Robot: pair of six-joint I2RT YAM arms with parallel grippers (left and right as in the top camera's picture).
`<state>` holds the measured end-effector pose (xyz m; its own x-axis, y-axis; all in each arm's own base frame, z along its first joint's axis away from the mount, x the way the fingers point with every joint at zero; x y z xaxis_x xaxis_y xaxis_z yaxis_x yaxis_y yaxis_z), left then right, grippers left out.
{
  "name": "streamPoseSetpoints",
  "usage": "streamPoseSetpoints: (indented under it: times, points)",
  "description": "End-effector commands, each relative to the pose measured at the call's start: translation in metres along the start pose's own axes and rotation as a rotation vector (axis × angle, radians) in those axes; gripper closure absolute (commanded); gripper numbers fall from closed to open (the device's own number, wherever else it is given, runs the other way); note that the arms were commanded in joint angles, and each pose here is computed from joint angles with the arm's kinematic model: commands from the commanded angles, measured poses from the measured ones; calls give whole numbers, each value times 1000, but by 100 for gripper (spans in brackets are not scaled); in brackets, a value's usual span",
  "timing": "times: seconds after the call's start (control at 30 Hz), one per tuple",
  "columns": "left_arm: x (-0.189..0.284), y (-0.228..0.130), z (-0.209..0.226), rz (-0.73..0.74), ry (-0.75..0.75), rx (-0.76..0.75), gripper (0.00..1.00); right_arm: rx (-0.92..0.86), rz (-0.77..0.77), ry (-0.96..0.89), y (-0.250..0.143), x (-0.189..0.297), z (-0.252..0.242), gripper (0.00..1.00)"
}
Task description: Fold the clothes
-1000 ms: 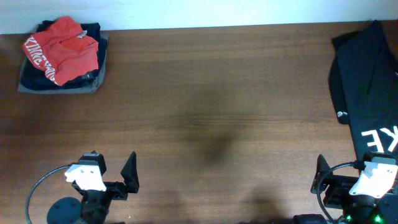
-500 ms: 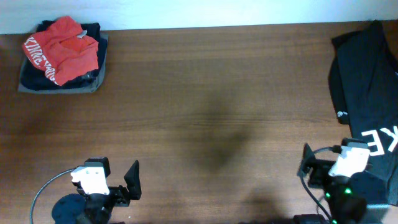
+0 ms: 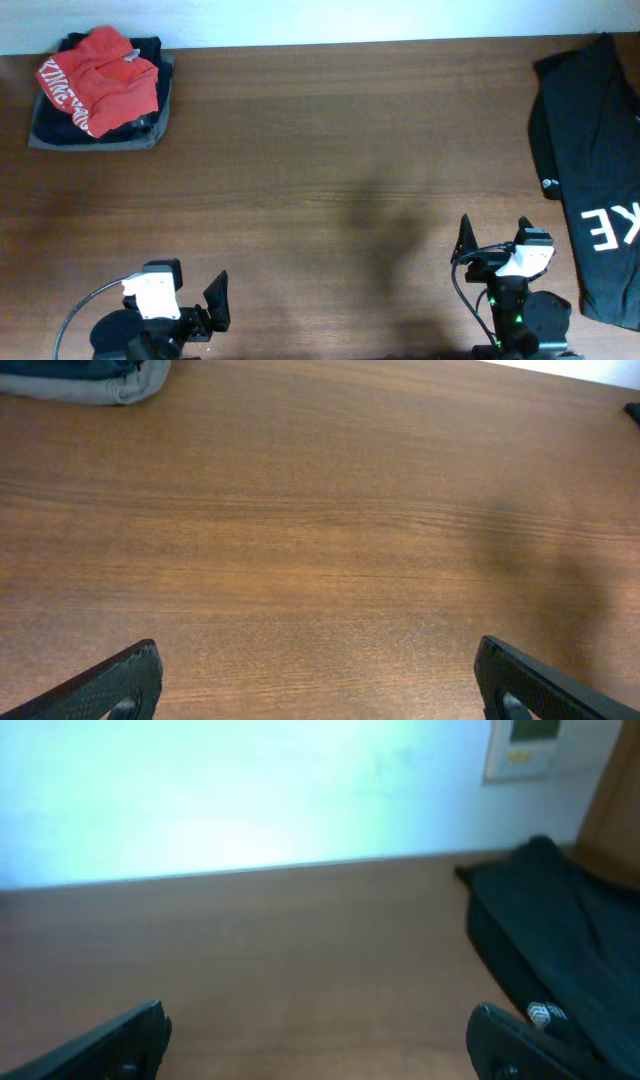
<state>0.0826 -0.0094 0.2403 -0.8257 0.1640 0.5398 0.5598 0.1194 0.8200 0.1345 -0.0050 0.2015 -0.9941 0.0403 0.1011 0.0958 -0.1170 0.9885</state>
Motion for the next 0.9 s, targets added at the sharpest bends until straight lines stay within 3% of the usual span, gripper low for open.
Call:
streamPoseSetpoints:
  times: [0.0, 0.57, 0.87]
  points:
    - [0, -3, 1, 13, 10, 11, 1, -8, -41, 29, -4, -2, 1, 1]
    - [0, -5, 1, 28, 11, 15, 1, 7, -173, 149, -13, -12, 7, 1]
    - [0, -5, 1, 28, 11, 15, 1, 0, -79, 104, -27, -15, 3, 1]
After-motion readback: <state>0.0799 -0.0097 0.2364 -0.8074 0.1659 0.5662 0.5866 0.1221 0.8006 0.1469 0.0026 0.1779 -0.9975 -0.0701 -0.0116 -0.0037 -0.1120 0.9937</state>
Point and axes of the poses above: each gripper's point midway between its finger pads, its own x axis back along the fingers, its own z axis along the line the jaws close on, y = z × x, the point moved 10 cm from there along x, back along the fingers, and after that the axes turned 2 degrees about -x, right-handed, at the moved point
